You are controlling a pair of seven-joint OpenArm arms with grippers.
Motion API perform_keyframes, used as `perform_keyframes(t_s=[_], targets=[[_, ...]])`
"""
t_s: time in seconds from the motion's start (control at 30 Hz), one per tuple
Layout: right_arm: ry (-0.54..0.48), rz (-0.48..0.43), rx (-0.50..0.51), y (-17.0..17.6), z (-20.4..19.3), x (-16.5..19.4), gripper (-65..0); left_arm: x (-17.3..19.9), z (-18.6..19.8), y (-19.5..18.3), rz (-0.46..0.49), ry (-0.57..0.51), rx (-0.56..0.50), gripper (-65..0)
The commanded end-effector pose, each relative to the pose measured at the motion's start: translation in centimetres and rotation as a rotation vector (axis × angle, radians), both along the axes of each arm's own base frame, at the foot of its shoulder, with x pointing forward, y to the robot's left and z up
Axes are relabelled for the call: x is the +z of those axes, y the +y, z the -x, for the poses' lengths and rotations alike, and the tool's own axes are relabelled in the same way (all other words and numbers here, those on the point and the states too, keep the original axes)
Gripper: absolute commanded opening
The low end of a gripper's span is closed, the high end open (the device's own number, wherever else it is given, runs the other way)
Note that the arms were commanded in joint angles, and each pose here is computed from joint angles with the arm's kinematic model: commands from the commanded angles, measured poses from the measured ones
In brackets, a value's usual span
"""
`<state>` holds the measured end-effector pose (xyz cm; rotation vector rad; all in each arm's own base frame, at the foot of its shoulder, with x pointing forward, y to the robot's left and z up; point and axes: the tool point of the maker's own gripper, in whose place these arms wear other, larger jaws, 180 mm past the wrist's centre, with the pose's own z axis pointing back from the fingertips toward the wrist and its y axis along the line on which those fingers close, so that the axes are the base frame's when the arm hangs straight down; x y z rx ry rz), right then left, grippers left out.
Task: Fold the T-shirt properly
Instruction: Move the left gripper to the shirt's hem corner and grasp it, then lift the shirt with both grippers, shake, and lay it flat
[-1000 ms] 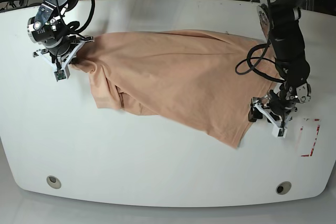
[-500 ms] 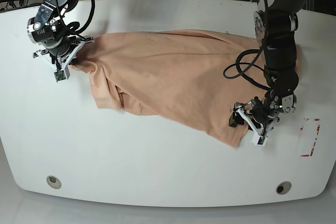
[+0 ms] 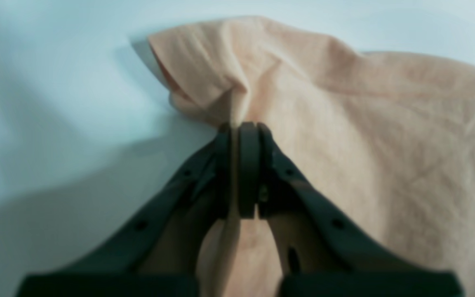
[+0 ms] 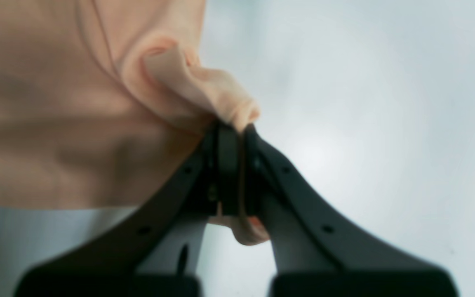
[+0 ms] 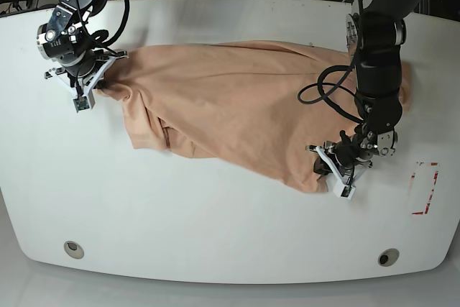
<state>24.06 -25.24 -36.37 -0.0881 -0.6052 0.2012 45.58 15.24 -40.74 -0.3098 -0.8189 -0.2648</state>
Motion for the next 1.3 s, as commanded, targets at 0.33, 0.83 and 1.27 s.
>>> perform_keyframes(t_s=[0.33,0.83,1.27], targets=[[-0.136,0.049,-0.001,-1.0,-4.4,4.1,-65.0,8.9,1.7,3.3,-0.287,-0.158,-0.017,-65.0],[-0.273,0.049,-0.029,-3.6,-14.0,9.7,-65.0,23.2,3.1,6.5,-0.488,-0.465,0.102,-65.0],[-0.508,0.125,0.136,-1.4,-25.2,25.0,-65.0,37.6,0.5,9.4,-0.564,-0.7,0.236,-65.0]])
